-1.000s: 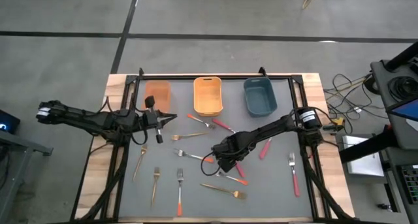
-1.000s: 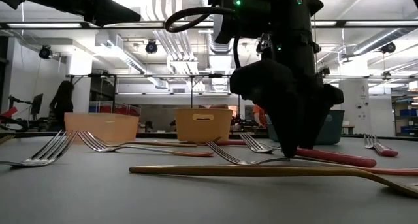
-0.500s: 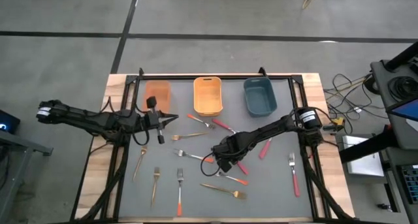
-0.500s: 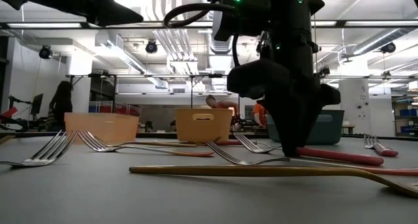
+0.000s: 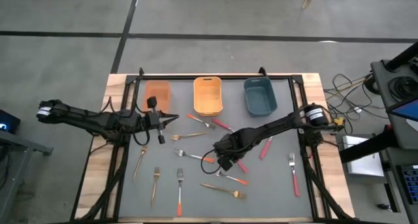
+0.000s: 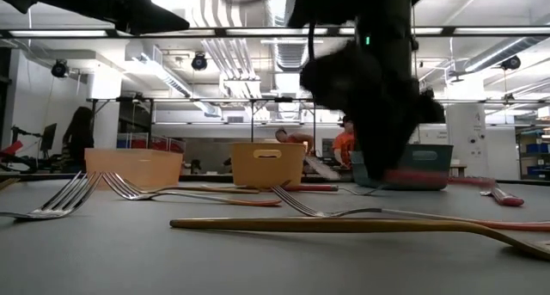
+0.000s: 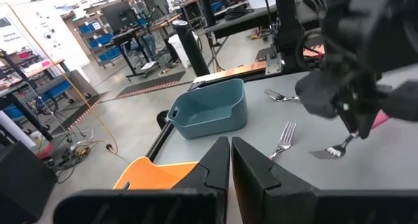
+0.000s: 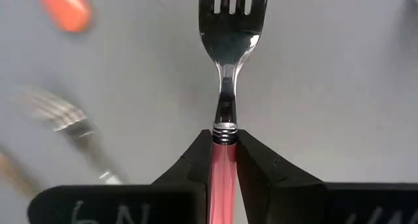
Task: Sort silverware by color (type)
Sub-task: Put the red fork into the blue bin
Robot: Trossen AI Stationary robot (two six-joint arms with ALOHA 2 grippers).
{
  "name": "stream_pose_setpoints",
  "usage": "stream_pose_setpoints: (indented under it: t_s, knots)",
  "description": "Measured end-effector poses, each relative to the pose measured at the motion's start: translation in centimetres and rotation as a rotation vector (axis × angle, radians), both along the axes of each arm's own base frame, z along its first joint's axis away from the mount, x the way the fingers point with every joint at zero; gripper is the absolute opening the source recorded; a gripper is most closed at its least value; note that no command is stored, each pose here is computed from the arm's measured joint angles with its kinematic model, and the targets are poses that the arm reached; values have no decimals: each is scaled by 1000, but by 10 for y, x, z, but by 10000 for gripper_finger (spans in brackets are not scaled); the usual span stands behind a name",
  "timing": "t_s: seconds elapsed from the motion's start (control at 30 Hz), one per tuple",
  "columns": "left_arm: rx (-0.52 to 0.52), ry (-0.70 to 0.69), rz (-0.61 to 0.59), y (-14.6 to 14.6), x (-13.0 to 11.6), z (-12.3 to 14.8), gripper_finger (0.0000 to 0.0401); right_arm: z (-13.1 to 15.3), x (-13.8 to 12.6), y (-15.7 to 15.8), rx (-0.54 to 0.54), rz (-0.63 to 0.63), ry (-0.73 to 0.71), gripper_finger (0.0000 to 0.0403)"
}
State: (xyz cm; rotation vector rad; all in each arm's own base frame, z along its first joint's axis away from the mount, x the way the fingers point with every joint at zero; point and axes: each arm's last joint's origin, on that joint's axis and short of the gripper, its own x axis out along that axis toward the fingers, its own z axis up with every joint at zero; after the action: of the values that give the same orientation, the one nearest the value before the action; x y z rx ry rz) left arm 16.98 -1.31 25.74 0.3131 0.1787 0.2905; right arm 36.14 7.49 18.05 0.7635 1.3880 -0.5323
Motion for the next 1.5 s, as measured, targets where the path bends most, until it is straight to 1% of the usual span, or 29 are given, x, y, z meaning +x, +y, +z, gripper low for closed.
stream_pose_setpoints:
  t_s: [0.2, 0.4, 0.6, 0.83, 0.97, 1.1, 1.3, 1.5]
  knots:
    - [-2, -12, 0, 0, 0, 1, 0, 28, 1, -13, -24, 25, -60, 35]
    - [-3, -21, 0, 0, 2, 2, 0, 54, 6, -42, -45, 54, -62, 35]
    - [-3, -22, 0, 0, 2, 2, 0, 80, 2, -85, -62, 49, -6, 35]
    - [1, -19, -1, 0, 2, 1, 0, 103, -13, -144, -60, 4, 69, 35]
    - [1, -19, -1, 0, 2, 1, 0, 110, -27, -178, -41, -57, 113, 35]
    - [1, -19, 0, 0, 2, 1, 0, 110, -43, -208, -23, -96, 156, 35]
    - [1, -17, -1, 0, 2, 1, 0, 110, -67, -242, 12, -122, 212, 35]
    - [1, -17, 0, 0, 2, 1, 0, 110, -85, -270, 21, -149, 207, 35]
